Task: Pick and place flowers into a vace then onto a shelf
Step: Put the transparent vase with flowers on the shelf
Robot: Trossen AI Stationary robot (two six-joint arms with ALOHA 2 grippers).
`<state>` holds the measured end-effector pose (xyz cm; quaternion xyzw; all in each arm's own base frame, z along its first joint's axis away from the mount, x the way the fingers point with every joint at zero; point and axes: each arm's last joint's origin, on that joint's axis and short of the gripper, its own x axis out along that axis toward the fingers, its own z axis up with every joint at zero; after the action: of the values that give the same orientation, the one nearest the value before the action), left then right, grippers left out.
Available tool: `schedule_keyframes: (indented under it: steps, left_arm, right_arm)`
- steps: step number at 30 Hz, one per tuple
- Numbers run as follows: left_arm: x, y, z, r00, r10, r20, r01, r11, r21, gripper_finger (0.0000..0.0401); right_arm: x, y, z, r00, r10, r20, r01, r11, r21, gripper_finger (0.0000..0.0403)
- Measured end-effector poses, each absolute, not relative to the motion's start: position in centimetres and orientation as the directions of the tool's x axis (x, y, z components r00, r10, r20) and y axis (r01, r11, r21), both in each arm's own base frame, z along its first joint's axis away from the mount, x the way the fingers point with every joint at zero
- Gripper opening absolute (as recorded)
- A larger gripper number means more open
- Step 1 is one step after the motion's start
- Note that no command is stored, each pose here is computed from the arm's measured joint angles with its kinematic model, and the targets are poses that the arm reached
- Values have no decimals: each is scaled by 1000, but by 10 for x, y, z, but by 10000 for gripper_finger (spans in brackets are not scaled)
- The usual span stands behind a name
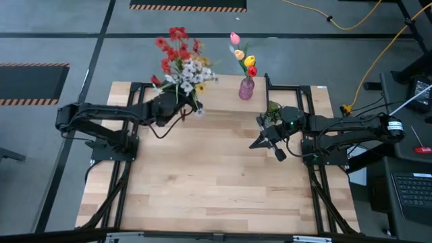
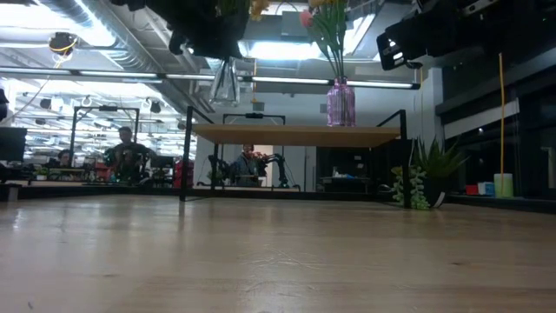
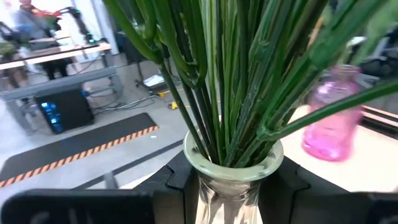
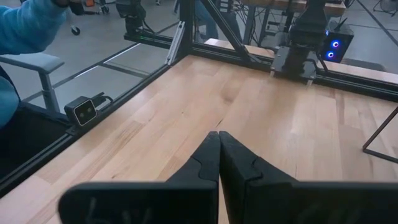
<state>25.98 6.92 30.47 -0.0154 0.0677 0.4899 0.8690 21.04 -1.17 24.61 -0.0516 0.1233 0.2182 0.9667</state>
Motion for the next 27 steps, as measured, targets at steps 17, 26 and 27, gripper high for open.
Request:
schedule_keyframes:
  steps: [17, 26, 27]
  left_arm:
    - [278, 115, 280, 395, 913, -106, -916, 400, 35, 109]
    - [282, 126, 271, 367, 923, -111, -927, 373, 39, 109]
    - [282, 127, 271, 368, 923, -110, -927, 374, 37, 109]
  right_arm:
    - [209, -12, 242, 861, 410, -301, -436, 900, -20, 5]
    - [209, -12, 242, 860, 411, -302, -438, 899, -25, 5]
    - [209, -12, 242, 860, 411, -302, -438, 899, -25, 5]
